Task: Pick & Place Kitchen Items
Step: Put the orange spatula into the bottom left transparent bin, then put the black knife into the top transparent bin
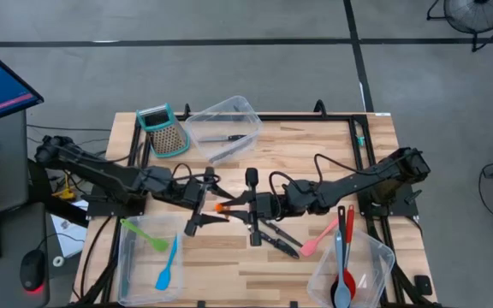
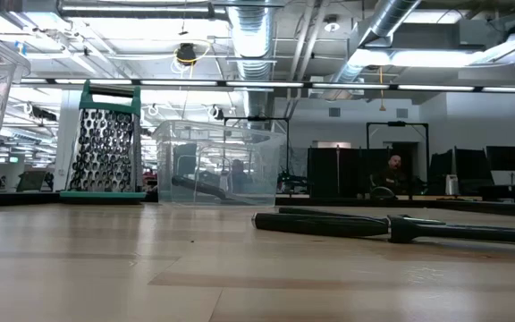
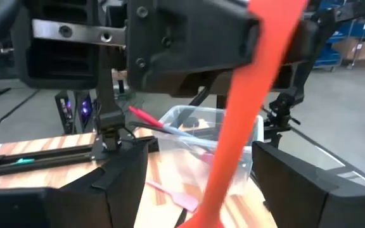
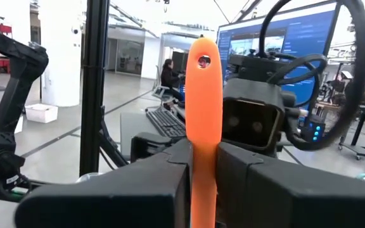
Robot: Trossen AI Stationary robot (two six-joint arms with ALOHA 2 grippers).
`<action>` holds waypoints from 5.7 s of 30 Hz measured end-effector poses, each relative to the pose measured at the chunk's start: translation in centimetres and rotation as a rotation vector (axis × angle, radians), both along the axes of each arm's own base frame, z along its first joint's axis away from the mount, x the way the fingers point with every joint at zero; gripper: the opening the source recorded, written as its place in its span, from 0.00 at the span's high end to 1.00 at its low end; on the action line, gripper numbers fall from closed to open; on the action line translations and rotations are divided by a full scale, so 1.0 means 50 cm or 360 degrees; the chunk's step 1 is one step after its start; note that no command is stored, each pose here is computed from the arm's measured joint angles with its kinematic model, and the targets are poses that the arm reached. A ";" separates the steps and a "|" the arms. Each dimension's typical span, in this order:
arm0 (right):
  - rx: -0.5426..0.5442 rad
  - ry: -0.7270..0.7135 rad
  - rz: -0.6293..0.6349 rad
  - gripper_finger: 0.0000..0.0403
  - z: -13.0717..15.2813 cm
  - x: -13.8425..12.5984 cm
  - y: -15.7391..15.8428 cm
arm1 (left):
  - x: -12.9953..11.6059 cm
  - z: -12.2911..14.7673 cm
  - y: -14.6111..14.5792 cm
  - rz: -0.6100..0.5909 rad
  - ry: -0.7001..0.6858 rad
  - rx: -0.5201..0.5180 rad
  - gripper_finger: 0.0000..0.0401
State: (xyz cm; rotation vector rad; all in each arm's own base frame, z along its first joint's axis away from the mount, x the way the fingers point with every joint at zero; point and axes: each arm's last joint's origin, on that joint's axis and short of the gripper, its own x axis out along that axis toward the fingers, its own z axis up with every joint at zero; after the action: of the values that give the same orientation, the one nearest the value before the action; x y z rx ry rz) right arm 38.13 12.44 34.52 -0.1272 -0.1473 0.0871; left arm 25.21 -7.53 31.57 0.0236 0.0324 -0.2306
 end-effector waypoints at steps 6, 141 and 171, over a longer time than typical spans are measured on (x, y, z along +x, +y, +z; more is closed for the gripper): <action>-0.0001 0.0003 0.0004 0.92 0.000 0.000 0.002 | 0.003 -0.003 0.000 0.0001 0.0005 0.0001 0.56; 0.0693 0.2265 -0.0620 0.42 -0.376 -0.017 -0.085 | -0.397 -0.011 -0.141 -0.0179 0.0216 -0.0960 0.45; 0.0692 0.2373 -0.0756 0.86 -0.444 -0.010 -0.085 | -0.396 -0.010 -0.138 -0.0109 0.0172 -0.0891 0.47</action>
State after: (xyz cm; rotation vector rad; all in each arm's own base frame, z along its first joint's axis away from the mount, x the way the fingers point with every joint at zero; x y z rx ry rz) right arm 37.64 8.21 12.34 0.3555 1.3461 -0.3340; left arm 5.40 -14.44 31.05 -0.5459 0.0740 -0.3026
